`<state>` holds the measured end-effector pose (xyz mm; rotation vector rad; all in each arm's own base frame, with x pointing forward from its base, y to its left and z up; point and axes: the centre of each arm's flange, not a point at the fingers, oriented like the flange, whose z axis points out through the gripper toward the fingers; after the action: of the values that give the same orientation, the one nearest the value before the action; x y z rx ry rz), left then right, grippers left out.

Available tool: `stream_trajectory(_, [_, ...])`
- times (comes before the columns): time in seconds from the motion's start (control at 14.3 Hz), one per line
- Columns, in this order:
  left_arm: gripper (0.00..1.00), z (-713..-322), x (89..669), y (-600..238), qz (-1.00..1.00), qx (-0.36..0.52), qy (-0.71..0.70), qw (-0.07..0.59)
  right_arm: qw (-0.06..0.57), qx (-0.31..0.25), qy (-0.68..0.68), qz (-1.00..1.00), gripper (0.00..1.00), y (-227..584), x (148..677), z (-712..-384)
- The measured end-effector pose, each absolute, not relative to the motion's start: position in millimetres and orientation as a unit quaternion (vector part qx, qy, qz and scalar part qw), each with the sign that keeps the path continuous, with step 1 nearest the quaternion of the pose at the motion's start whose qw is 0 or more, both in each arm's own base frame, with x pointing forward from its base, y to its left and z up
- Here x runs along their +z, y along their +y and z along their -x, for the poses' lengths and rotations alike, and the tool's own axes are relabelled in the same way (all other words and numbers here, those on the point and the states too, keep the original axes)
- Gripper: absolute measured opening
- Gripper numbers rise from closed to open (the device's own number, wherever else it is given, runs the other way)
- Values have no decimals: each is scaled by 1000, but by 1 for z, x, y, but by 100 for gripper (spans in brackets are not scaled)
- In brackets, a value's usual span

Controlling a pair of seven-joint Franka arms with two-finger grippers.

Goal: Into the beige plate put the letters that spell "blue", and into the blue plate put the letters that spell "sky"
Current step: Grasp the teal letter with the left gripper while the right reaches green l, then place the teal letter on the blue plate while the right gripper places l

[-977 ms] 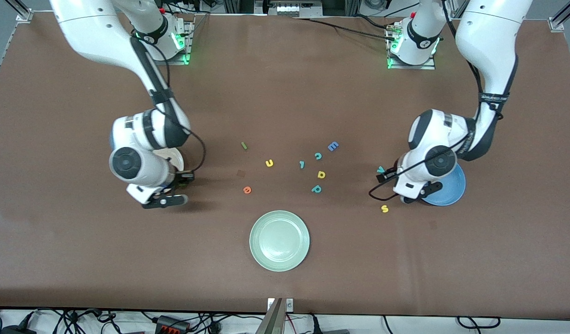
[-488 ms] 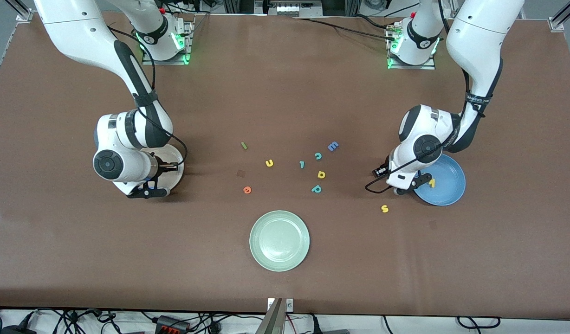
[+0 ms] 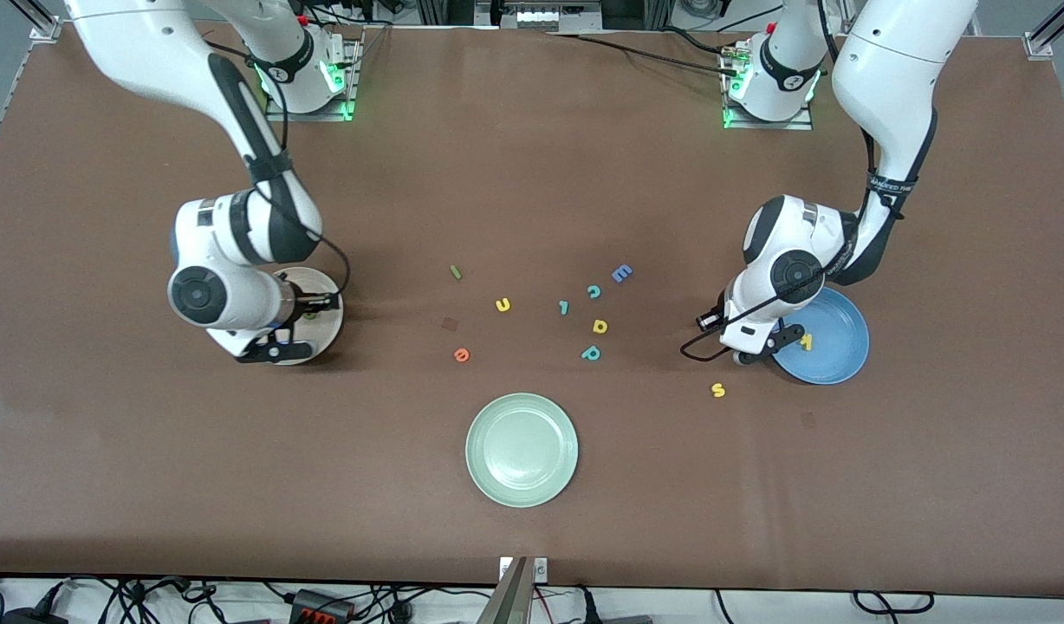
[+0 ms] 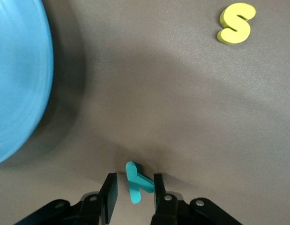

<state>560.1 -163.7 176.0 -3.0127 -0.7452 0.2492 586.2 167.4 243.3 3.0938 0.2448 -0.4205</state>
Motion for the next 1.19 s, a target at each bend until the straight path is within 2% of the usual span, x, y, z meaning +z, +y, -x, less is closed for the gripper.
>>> stream_trajectory(0.07, [38,-560,175,-164,968,79,-239,13,-1,-131,107,-986,99,203,245,-576])
stream_trajectory(0.28, [39,-561,170,-165,968,76,-239,10,-16,-109,185,-977,100,304,243,-536])
stream_trajectory(0.49, [38,-560,170,-165,968,76,-239,10,-12,-104,205,-973,100,351,230,-505])
stream_trajectory(0.7, [37,-561,170,-166,968,75,-239,9,-14,-96,217,-971,93,376,205,-490])
stream_trajectory(0.77, [29,-561,171,-166,968,74,-238,8,-14,-95,219,-971,91,380,196,-487])
stream_trajectory(0.84, [27,-561,172,-166,969,73,-237,8,-15,-95,218,-971,91,380,188,-486])
stream_trajectory(0.91, [27,-562,172,-165,969,73,-236,8,-15,-93,217,-972,85,379,182,-487])
stream_trajectory(0.98, [27,-562,172,-165,969,73,-234,8,-15,-91,215,-972,75,378,177,-488])
stream_trajectory(1.12, [27,-563,174,-160,971,78,-228,10,-15,-91,214,-973,73,377,172,-489])
stream_trajectory(1.19, [27,-563,178,-156,971,85,-224,16,-15,-91,214,-973,65,377,171,-489])
